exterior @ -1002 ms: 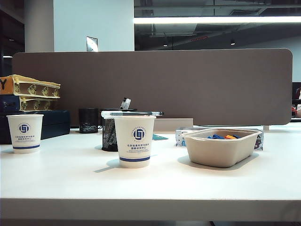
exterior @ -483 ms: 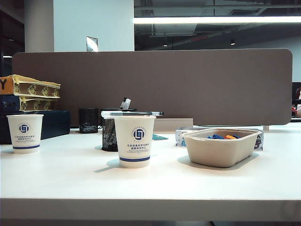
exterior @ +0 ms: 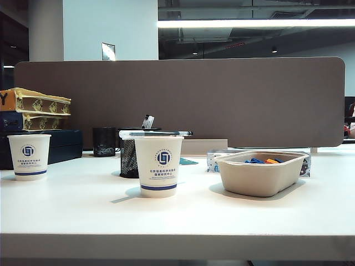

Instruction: Pick up one pen and put it in the pen container.

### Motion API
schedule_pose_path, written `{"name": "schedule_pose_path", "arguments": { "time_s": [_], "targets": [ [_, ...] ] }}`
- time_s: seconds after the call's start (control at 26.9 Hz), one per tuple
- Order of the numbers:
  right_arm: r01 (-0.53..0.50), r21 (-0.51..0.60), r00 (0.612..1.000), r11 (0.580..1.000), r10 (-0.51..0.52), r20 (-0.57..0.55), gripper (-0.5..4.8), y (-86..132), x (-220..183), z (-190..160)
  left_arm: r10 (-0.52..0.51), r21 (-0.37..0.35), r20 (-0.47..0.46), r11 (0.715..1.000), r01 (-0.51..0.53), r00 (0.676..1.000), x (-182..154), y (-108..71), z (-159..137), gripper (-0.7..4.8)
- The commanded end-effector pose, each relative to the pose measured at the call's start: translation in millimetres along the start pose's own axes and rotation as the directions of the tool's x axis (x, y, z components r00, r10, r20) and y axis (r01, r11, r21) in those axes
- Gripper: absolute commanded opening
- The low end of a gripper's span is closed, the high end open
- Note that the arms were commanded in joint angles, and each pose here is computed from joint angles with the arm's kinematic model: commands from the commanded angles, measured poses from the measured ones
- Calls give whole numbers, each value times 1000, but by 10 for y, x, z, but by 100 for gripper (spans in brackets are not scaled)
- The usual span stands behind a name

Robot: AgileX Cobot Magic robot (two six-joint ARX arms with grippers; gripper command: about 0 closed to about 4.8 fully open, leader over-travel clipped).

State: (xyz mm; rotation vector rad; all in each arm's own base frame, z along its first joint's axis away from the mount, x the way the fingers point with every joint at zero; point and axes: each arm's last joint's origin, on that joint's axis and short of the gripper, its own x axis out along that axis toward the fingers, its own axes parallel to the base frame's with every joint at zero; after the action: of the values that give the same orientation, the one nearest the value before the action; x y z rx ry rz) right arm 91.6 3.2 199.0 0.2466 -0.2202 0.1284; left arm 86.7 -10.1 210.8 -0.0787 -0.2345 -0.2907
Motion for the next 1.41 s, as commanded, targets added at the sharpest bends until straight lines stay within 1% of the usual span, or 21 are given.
{"name": "schedule_pose_path", "arguments": {
  "time_s": [0.04,0.19,0.26,0.41,0.56,0.59,0.71,0.74,0.85,0.89,0.93,0.97,1.08,1.19,1.26,1.41],
  "targets": [
    [-6,2,1000,1000,6,11,45,35,-11,121,-9,5,4,1000,9,1000,-6,-15,90,28],
    [-8,1,1000,1000,8,19,45,66,-23,234,-14,2,3,1000,14,1000,23,-21,199,28],
    [-10,2,1000,1000,10,10,45,79,-19,279,-41,0,-8,999,41,999,63,-28,285,28],
    [-19,7,1000,1000,19,-21,45,109,60,400,-71,-11,-45,997,70,997,197,-21,448,28],
    [-31,11,998,999,32,-60,46,141,197,549,-84,-21,-44,996,83,995,326,-1,514,27],
    [-49,15,995,999,51,-84,55,154,267,596,-108,-34,-59,994,106,992,375,3,522,27],
    [-93,27,987,995,95,-132,55,167,408,634,-161,-90,-93,984,152,983,452,8,507,28],
    [-133,40,976,990,138,-169,55,174,499,633,-189,-126,-115,977,174,975,496,13,486,28],
    [-187,73,949,980,200,-244,55,171,650,588,-203,-154,-143,971,180,969,533,22,445,28],
    [-206,94,934,974,225,-277,55,168,715,552,-223,-172,-154,965,196,963,547,21,428,28],
    [-212,109,929,971,235,-287,55,173,739,539,-225,-191,-160,962,193,961,557,24,418,27],
    [-214,148,921,966,250,-300,55,187,796,495,-239,-233,-173,953,196,955,575,27,396,28],
    [-226,174,902,958,274,-333,55,214,874,411,-256,-271,-192,942,200,947,601,31,364,28],
    [-248,215,855,945,318,-409,55,292,982,265,-301,-330,-213,918,221,929,625,29,327,28],
    [-252,235,837,939,334,-433,55,326,1026,211,-330,-349,-222,906,242,917,635,24,310,28],
    [-272,271,802,924,373,-467,55,406,1127,133,-350,-394,-238,887,239,906,647,23,284,28]
  ]
}}
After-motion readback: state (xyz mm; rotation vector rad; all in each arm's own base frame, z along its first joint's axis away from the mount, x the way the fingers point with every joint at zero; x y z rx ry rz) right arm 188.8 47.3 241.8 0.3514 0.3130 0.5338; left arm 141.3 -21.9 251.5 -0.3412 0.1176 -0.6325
